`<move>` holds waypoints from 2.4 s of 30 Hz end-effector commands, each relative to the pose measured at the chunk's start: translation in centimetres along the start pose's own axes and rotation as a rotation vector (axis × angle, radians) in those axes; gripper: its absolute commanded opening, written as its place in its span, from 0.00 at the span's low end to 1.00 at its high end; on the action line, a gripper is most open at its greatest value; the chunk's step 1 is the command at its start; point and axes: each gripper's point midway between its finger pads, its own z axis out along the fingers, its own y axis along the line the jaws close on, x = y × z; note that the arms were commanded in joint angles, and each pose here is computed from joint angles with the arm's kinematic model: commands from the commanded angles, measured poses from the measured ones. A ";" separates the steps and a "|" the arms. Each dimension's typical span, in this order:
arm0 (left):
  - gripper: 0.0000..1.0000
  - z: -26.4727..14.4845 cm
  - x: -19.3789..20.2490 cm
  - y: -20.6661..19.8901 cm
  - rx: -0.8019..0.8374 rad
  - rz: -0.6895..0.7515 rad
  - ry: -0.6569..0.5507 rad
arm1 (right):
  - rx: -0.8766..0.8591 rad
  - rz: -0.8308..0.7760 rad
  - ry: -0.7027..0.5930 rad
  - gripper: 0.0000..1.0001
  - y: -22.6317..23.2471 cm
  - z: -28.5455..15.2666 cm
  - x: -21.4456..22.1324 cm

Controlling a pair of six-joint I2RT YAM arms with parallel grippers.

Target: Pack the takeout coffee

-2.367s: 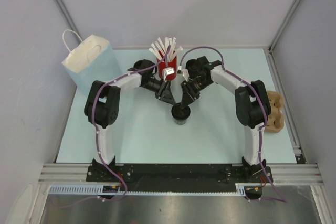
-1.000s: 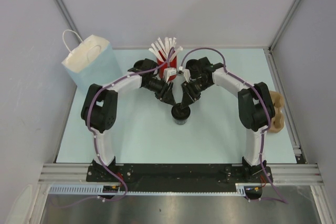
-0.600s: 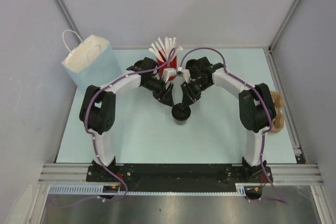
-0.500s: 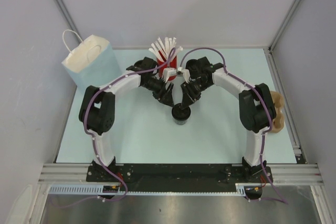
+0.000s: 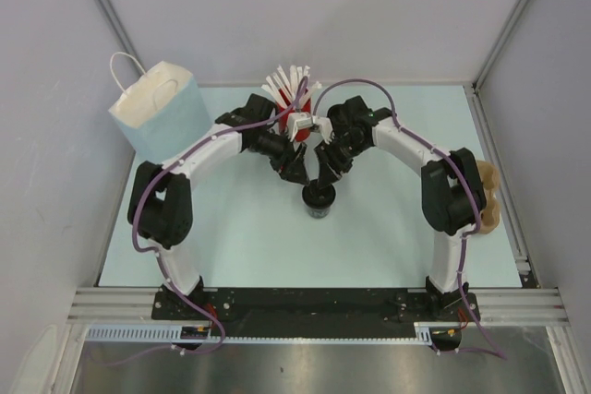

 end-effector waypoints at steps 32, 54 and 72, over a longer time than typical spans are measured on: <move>0.99 -4.9 -2.7 -2.8 -0.013 0.189 -0.132 | 0.070 -0.264 -0.075 0.69 3.6 -5.0 -3.6; 0.99 -17.9 0.5 -4.2 -0.502 0.280 -0.240 | 0.192 -0.641 0.046 0.97 7.0 -4.9 -0.4; 0.99 -15.7 2.8 -2.7 -0.467 0.230 -0.227 | 0.169 -0.729 0.178 0.46 6.9 -1.1 1.8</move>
